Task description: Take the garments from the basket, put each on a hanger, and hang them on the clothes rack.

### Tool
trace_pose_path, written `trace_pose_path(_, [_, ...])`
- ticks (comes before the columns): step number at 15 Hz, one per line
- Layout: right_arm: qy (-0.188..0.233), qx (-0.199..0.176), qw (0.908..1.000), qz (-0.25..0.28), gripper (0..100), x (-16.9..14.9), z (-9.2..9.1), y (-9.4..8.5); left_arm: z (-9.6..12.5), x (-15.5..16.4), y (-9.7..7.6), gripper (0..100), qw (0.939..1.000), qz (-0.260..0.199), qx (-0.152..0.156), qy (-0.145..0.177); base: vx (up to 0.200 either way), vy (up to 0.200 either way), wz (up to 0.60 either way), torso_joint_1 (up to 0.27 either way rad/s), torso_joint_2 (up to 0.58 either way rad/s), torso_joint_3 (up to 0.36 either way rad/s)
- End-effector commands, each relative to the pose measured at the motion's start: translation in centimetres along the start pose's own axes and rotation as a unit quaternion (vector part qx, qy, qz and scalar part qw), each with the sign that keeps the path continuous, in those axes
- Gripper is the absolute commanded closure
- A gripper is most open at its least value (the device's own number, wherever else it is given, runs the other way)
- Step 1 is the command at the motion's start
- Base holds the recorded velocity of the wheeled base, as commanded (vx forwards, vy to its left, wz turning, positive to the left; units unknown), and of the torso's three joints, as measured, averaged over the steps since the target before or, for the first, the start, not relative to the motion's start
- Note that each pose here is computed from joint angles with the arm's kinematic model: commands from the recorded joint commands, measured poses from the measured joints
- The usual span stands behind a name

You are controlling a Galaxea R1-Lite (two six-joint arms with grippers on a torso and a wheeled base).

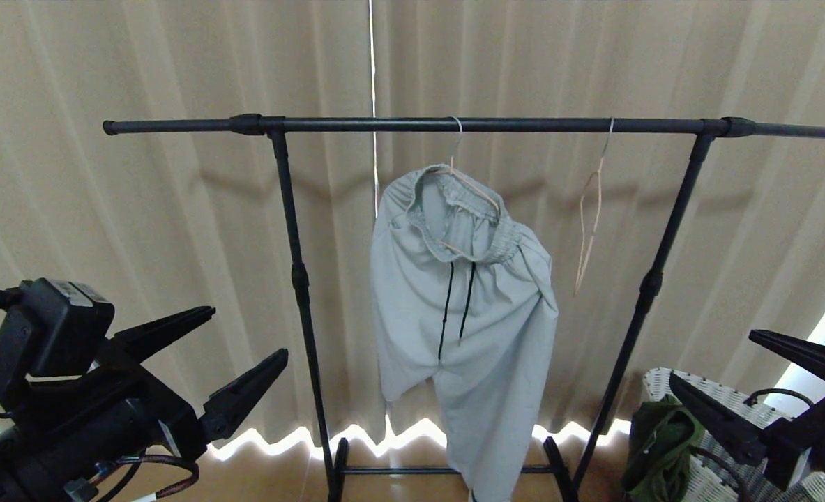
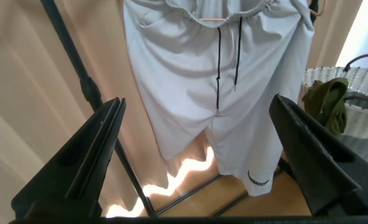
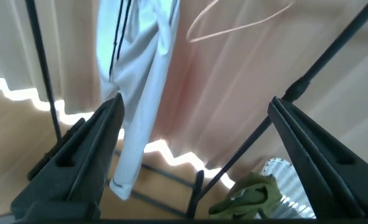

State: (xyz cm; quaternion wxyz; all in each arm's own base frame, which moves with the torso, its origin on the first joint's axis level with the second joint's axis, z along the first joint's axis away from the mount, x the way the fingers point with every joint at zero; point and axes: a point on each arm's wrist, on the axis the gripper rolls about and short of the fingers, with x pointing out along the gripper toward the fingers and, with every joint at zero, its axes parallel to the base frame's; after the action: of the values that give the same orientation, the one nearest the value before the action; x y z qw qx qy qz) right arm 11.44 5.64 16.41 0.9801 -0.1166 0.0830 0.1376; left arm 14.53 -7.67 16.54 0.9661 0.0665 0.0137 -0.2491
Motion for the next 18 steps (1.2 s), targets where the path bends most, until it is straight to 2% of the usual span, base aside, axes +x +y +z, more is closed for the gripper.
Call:
trace_pose_path(1, [0.002,-0.001,1.0000,0.001,0,0.08,-0.03,0.04,0.05,-0.04,0.00,0,1.0000,0.000,0.001,-0.001,0.000,0.000,0.00,0.000,0.00,0.000])
trace_pose_path(3, [0.014,-0.004,0.9999,0.001,0,-0.10,-0.82,0.10,0.01,-0.06,0.00,0,1.0000,0.000,0.001,-0.001,0.000,0.000,0.00,0.000,0.00,0.000])
trace_pose_path(8, [0.012,0.000,0.9999,0.001,0,-0.05,-0.69,0.09,0.06,-0.10,0.30,0,1.0000,0.009,0.000,-0.002,0.000,0.000,0.00,-0.017,0.05,0.025])
trace_pose_path(18, [0.015,-0.002,0.9999,0.001,0,-0.08,-0.83,0.11,-0.01,-0.09,0.32,0,1.0000,0.010,0.000,0.000,0.000,0.000,0.00,-0.171,0.45,0.267])
